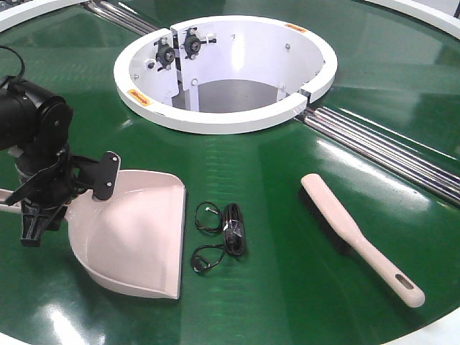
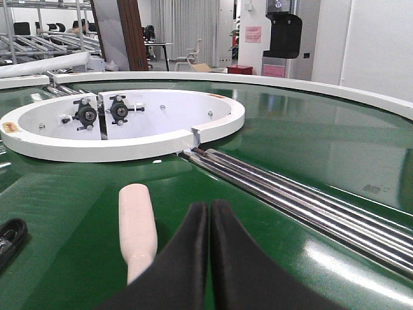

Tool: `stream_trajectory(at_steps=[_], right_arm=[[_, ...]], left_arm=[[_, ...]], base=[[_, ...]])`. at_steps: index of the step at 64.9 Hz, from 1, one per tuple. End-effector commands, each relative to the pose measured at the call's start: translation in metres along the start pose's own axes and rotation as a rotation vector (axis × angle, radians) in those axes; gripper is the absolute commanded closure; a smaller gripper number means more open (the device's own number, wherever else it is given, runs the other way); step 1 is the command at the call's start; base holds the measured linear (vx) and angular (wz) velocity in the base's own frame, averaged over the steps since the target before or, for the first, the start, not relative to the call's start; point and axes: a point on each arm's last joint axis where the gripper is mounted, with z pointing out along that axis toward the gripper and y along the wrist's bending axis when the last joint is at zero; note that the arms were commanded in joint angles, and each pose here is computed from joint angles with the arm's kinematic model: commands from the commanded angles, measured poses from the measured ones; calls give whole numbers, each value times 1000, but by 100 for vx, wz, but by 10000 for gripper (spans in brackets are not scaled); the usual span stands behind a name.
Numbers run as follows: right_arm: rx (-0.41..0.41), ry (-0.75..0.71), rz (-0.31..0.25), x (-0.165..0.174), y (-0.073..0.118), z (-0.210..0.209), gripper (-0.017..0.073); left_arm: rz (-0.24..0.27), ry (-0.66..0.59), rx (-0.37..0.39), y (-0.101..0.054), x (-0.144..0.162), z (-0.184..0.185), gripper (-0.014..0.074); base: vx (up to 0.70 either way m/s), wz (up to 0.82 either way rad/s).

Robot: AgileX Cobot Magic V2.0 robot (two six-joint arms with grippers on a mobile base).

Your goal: Clean and inspect green conveyor with broom and dustpan

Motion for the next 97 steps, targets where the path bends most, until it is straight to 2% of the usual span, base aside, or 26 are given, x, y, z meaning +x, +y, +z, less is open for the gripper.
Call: stream_trajectory(at_steps=[1,77,91,97], right_arm=[[5,-78,-11,-6,0,-1,568],[3,-124,-2,-11,0,-1,568],[9,-210,-35,-42,-1,-6,568],[12,-185,-34,-59,-2,-5,568]], left_arm=[[-24,-22,-80,0,6,-26,599],[-24,-22,-80,0,6,-26,599],[-24,-22,-80,0,6,-26,599],[-24,-22,-81,0,6,-26,600]], base=[[0,0],[0,0],[0,0],[0,0]])
